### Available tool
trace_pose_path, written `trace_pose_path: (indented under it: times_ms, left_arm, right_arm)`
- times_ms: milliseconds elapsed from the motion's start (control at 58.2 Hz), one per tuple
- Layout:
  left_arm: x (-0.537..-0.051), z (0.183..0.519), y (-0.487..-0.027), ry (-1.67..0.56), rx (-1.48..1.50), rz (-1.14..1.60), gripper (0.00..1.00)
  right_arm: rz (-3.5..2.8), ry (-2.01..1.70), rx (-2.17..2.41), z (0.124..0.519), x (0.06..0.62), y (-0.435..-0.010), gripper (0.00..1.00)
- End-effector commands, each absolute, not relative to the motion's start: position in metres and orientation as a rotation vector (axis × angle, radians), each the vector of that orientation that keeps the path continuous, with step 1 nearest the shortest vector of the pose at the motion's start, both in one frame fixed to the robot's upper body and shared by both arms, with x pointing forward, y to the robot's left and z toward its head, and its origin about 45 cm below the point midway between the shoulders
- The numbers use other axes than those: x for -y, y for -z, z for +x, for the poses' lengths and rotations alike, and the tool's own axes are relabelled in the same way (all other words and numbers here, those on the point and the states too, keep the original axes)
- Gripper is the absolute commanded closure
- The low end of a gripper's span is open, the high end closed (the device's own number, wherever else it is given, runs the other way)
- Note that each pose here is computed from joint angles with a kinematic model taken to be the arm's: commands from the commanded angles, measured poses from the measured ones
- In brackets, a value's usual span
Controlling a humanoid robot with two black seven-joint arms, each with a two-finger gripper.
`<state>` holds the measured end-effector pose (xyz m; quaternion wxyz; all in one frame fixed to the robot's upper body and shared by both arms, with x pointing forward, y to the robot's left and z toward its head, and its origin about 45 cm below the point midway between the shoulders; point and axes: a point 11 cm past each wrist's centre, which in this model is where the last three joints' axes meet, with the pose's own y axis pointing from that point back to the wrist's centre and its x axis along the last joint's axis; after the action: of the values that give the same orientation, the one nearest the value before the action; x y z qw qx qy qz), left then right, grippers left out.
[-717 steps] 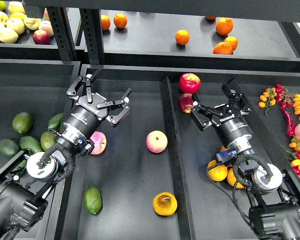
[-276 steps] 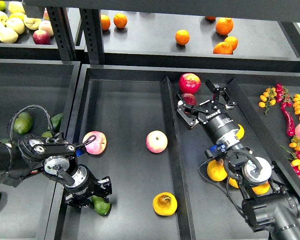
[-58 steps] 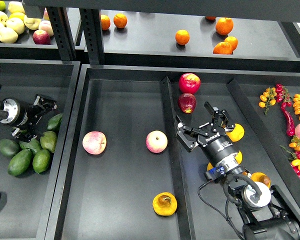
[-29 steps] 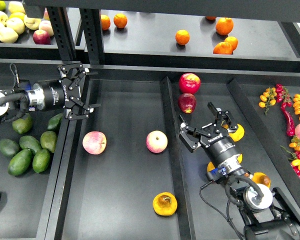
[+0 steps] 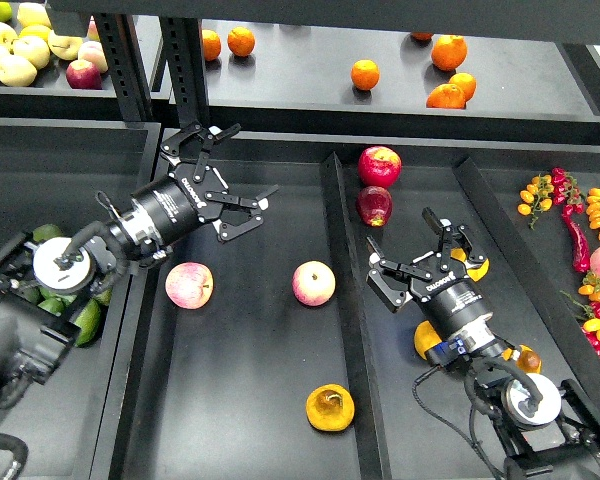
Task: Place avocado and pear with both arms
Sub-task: 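Withdraw the open left gripper back over the middle bin, then reach the right gripper to the bruised yellow pear and grasp it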
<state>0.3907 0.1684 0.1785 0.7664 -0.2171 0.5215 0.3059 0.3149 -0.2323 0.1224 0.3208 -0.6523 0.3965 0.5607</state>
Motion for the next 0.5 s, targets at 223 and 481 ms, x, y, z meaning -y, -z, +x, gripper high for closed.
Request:
trace_pose_path:
  times_ms: [223,481]
  left_arm:
    - [-0.185,0.386,-0.166,-0.734,-1.181,-0.511,0.01]
    - [-0.202,0.371,-0.142,-0.805,-1.25,-0.53,0.01]
  right_arm:
    - [-1.949,-1.541,-1.082,0.302,0.254,-0.123,0.0]
    - [-2.279,-1.682,-0.984,0.276,0.252,-0.116,0.0]
